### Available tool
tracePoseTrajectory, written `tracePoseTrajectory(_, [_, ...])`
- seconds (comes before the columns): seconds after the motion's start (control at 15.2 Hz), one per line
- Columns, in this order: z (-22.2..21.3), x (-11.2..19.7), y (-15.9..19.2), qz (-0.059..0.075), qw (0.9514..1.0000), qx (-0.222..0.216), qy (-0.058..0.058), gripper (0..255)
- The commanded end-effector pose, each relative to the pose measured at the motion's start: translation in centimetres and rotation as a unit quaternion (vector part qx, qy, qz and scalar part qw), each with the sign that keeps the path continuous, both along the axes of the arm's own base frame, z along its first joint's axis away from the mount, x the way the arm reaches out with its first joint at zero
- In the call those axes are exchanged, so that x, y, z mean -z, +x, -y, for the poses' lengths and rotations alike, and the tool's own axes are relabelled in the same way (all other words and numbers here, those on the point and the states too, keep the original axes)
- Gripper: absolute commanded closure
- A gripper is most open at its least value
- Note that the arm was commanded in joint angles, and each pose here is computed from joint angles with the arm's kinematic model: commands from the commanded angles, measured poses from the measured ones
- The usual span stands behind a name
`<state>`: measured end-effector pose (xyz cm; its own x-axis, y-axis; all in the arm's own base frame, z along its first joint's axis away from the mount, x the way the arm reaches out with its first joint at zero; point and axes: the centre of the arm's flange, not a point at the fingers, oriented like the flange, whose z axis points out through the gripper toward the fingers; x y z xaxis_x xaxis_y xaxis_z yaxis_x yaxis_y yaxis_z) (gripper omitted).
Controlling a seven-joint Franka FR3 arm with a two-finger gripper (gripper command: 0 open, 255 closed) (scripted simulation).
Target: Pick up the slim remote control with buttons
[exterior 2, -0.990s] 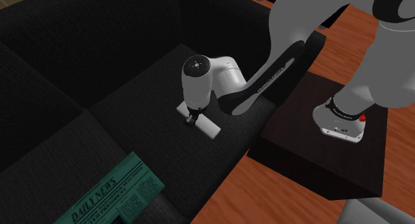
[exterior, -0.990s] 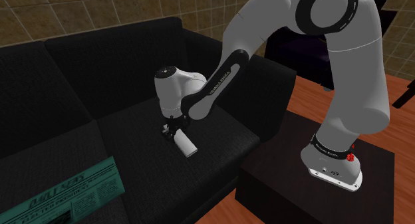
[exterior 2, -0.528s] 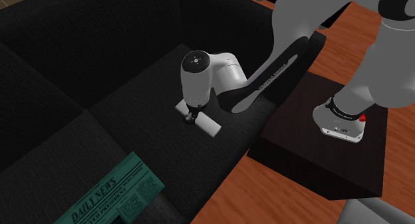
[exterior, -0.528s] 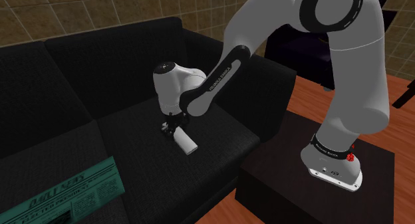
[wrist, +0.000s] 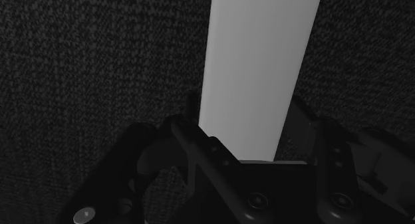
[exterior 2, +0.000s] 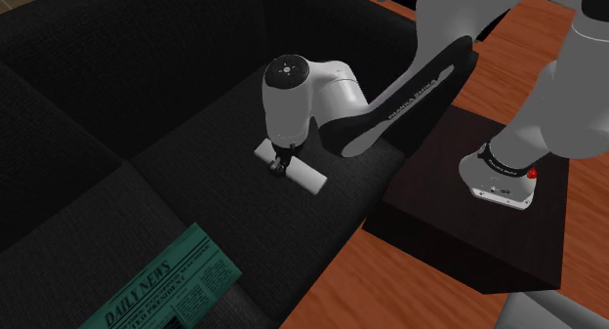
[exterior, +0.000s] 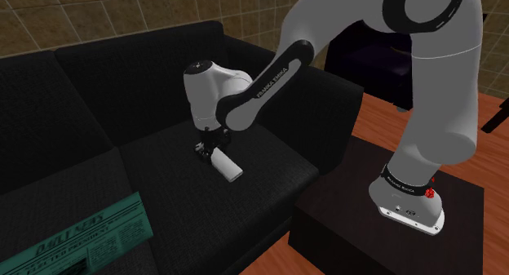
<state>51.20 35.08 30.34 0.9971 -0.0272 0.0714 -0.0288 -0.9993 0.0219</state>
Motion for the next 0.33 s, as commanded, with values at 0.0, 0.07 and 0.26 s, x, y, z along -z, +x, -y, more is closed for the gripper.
tracePoseTrajectory(0.0, [0.0, -1.0, 0.0, 0.000, 1.0000, 0.000, 0.000, 255])
tracePoseTrajectory(0.07, [0.0, -1.6, 0.0, 0.000, 1.0000, 0.000, 0.000, 255])
tracePoseTrajectory(0.26, [0.0, -2.2, 0.0, 0.000, 1.0000, 0.000, 0.000, 255])
